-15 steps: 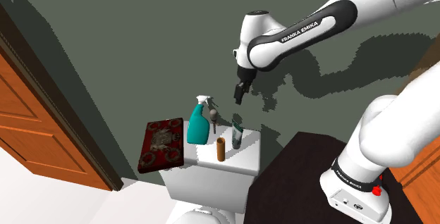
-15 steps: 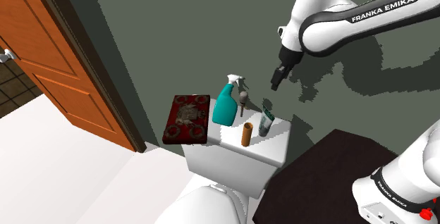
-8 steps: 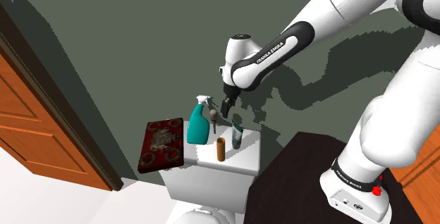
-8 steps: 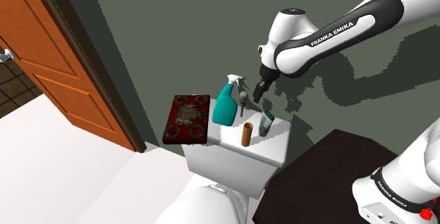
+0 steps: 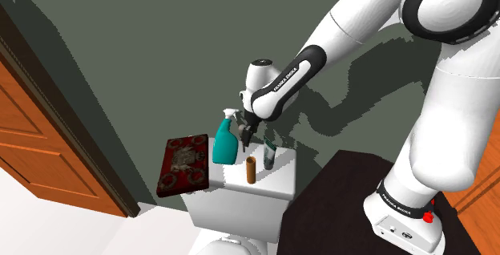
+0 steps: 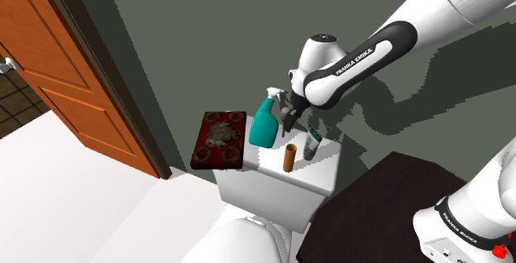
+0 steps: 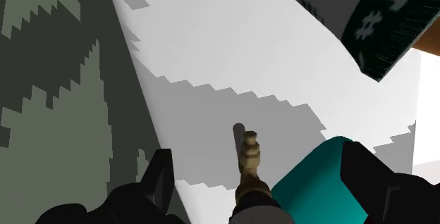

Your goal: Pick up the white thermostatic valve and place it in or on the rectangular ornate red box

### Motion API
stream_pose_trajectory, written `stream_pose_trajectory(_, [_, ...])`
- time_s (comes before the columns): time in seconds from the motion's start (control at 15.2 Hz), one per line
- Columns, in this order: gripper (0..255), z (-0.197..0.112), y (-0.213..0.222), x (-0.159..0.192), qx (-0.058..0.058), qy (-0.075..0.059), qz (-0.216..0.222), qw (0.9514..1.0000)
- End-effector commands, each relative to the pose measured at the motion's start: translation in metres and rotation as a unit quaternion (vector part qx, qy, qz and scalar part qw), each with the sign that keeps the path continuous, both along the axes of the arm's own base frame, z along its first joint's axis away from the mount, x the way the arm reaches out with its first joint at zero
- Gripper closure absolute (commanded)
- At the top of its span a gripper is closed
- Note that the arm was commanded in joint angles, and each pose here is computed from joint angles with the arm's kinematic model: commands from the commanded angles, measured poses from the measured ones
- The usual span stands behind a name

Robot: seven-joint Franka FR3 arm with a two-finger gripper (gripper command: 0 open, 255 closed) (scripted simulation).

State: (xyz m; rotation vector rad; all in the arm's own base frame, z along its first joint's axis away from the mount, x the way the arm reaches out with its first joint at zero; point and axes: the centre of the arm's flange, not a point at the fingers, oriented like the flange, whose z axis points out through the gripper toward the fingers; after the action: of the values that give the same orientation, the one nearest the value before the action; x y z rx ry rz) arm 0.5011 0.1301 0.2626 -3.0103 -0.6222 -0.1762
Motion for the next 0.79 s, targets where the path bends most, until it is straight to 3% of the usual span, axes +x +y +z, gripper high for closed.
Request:
stream_pose_trajectory(0.0, [0, -0.011, 0.001, 0.002, 0.0, 0.0, 0.0, 1.0])
stream_pose_trajectory(0.2, [0, -0.024, 0.002, 0.004, 0.0, 0.0, 0.0, 1.0])
stream_pose_trajectory(0.66, [0, -0.024, 0.002, 0.003, 0.0, 0.0, 0.0, 1.0])
stream_pose_trajectory(0.73, [255, -0.024, 0.002, 0.003, 0.0, 0.0, 0.0, 1.0])
